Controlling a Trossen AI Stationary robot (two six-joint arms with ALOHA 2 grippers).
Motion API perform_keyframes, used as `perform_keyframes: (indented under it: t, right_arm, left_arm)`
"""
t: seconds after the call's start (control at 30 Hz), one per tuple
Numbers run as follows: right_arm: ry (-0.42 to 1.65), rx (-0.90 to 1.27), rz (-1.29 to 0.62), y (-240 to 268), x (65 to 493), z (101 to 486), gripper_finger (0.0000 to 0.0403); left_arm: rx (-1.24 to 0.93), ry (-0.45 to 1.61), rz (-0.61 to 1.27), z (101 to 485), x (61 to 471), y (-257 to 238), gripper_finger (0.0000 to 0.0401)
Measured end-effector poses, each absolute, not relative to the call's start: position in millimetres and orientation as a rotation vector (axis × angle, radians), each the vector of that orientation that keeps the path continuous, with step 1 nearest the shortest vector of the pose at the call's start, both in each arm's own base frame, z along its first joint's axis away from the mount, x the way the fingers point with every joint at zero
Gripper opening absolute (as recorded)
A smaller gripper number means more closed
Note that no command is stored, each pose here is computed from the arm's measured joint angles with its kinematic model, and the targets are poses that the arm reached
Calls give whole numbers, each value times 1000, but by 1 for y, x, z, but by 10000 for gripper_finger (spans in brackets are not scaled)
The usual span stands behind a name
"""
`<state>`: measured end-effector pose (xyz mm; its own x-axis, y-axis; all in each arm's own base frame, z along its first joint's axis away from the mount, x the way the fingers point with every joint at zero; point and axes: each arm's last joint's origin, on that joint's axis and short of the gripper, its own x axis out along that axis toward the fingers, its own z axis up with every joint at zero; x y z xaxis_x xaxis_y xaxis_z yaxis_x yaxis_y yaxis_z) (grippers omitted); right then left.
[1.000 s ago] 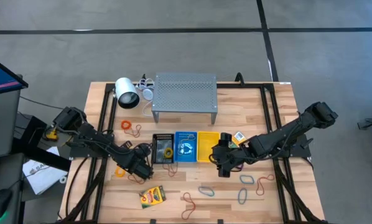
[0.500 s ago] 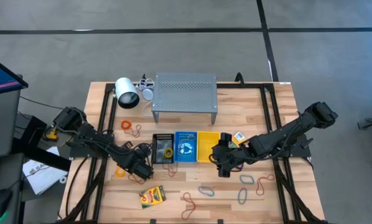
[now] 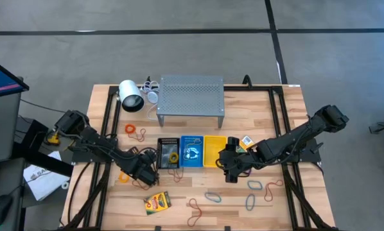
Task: Pick & Place Office Desk Supplies
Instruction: Put the yellow crayon box into the yellow basket
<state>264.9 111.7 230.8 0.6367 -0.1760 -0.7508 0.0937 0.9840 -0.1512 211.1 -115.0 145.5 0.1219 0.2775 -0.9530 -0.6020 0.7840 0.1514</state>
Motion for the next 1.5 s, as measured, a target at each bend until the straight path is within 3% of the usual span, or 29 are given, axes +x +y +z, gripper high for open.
perform_keyframes:
  t: [0.13,0.3,0.8,1.5]
  right_arm:
    - [867,-102,-154,112,265,231,265]
    - [867,-102,-154,112,265,231,265]
    - [867,-97,-156,112,265,231,265]
    - [867,-96,-156,112,265,231,265]
  left_arm:
    - [-307,1296,656,146,211,-115,185]
    - [-315,1286,644,149,215,-116,197]
    - [-265,1355,691,158,218,-104,162]
    - [-293,1400,705,145,208,-101,159]
